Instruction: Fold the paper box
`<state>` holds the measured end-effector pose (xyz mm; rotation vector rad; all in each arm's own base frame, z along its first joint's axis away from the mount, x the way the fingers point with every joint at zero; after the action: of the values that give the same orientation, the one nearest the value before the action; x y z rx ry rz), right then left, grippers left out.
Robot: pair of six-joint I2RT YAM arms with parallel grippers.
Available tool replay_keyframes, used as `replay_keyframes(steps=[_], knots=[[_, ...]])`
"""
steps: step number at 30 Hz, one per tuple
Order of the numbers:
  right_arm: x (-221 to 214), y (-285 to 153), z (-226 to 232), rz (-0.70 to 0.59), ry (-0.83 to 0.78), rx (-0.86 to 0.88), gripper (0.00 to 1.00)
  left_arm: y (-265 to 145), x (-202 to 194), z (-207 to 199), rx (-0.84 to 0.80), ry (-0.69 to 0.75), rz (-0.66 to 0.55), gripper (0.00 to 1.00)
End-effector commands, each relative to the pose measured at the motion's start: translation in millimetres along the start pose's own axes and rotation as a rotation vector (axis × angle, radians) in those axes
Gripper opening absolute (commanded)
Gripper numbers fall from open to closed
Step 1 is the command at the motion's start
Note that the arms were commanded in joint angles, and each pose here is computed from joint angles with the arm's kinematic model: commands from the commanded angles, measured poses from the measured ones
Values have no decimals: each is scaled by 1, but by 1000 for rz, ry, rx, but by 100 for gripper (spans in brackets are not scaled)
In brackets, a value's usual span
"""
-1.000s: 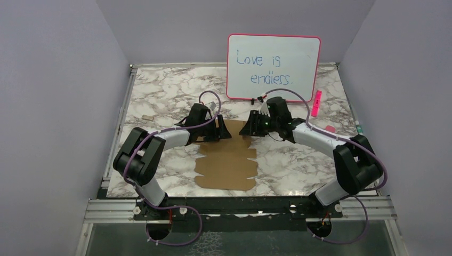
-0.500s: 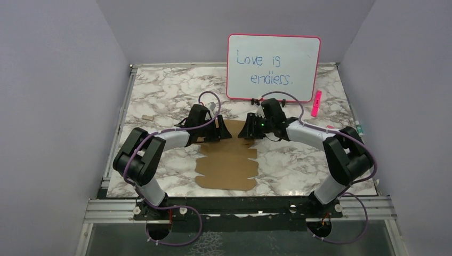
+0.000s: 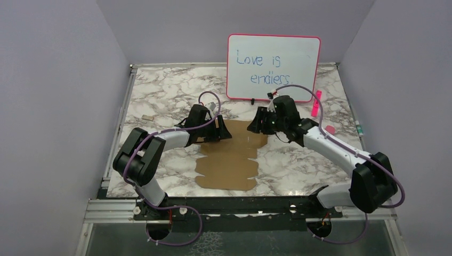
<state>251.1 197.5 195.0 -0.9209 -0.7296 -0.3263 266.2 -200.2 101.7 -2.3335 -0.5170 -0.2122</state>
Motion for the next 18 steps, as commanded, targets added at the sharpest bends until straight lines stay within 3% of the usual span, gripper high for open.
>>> replay_keyframes(steps=[1, 10, 18], knots=[[-32, -15, -17, 59, 6, -144, 52, -4, -15, 7, 63, -19, 77, 73], [-74, -19, -22, 96, 85, -75, 63, -25, -3, -16, 46, 18, 30, 75], [-97, -7, -25, 100, 151, -10, 65, -44, -18, -13, 29, 8, 41, 77]])
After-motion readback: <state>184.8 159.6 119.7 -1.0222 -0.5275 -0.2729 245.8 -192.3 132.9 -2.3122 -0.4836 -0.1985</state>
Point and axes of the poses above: each gripper's point midway between its finger pads, its own y axis out along the fingers, its own z axis along the line the jaws close on, x = y × z, the point moved 9 cm from there along -y, back along the fingers, and after that the axes turned 12 degrees about -y, right-handed, at the moved point
